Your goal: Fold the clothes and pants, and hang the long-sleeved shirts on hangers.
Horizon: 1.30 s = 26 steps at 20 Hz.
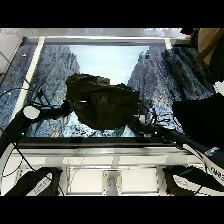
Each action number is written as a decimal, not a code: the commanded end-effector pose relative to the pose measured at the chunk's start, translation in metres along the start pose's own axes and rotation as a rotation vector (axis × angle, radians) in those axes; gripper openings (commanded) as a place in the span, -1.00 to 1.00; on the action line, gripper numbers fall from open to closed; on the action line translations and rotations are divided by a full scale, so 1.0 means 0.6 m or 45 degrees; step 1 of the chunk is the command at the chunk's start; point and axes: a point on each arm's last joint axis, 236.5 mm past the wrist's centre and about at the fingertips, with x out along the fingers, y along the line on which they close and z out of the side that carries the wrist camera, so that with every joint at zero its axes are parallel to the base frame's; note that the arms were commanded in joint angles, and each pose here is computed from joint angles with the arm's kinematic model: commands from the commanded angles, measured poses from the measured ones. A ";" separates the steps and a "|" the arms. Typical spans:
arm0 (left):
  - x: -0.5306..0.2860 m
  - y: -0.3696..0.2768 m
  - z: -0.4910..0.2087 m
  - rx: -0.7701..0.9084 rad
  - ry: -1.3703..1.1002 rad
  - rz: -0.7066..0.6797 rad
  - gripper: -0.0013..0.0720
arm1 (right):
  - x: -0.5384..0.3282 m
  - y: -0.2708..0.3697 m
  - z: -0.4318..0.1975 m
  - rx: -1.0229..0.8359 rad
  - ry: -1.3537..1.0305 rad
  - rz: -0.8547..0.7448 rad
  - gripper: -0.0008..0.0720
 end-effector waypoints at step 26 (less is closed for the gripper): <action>-0.002 0.010 0.000 0.008 0.002 0.033 -0.95 | -0.072 -0.010 0.224 -0.095 -0.313 -0.071 -0.91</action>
